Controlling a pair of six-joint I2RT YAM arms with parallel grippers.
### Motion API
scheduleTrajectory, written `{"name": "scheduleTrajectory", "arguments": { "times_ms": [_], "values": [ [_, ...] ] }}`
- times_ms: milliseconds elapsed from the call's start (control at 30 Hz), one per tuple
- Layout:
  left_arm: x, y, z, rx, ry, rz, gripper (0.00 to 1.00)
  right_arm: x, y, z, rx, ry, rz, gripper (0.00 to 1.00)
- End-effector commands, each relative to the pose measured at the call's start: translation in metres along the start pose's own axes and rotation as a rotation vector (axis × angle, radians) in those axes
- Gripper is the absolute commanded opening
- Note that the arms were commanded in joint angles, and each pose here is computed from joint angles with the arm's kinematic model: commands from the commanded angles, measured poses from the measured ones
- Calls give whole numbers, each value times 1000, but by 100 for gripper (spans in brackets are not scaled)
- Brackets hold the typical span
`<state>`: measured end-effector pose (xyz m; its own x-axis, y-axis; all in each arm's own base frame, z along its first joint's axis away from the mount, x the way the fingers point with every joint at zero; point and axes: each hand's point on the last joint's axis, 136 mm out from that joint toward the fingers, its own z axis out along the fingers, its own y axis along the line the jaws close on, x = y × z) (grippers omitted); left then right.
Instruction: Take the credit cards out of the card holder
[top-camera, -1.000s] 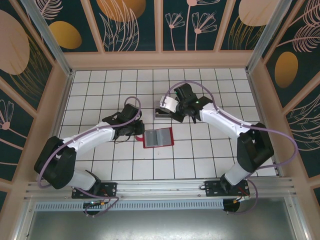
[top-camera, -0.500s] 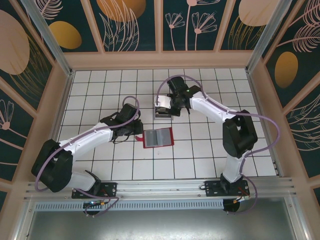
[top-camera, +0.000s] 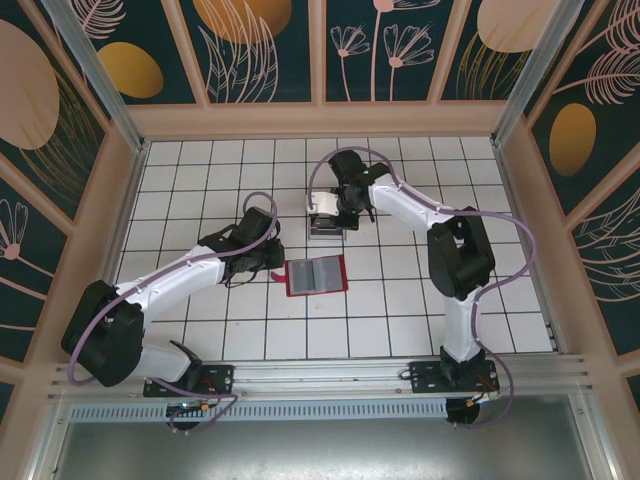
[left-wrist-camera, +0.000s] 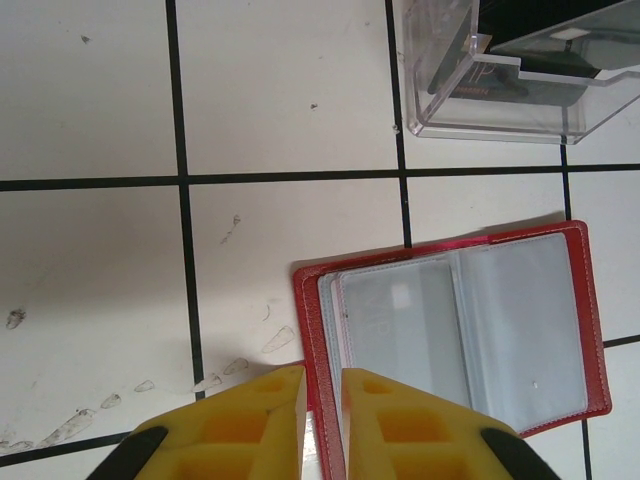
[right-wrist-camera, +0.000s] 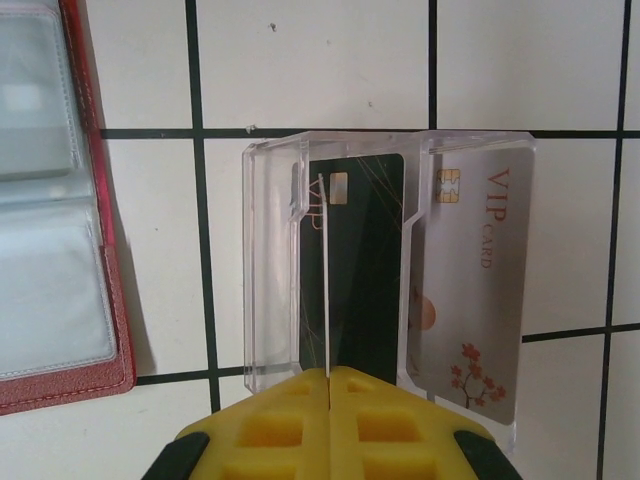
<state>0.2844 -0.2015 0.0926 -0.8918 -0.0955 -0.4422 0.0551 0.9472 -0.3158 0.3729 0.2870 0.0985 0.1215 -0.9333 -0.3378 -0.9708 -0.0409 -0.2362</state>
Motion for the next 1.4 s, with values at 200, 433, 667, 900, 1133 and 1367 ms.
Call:
{"name": "scheduleTrajectory", "arguments": {
  "times_ms": [200,433,667,900,1133,1367],
  "values": [
    [5,6,2,-33,13,-1,19,-3,9,11,-82,7,7,0],
    [7,7,4,-38,21,3,20,-2,3,22,-50,38,15,0],
    [8,8,4,-43,25,3,20,-7,-2,27,-43,28,16,1],
    [9,9,6,-46,30,4,20,-17,-4,27,-44,8,11,1],
    [9,9,6,-47,31,10,20,-21,-1,28,-55,0,15,0],
    [8,8,6,-44,30,13,20,-21,-8,28,-14,19,17,14]
  ]
}}
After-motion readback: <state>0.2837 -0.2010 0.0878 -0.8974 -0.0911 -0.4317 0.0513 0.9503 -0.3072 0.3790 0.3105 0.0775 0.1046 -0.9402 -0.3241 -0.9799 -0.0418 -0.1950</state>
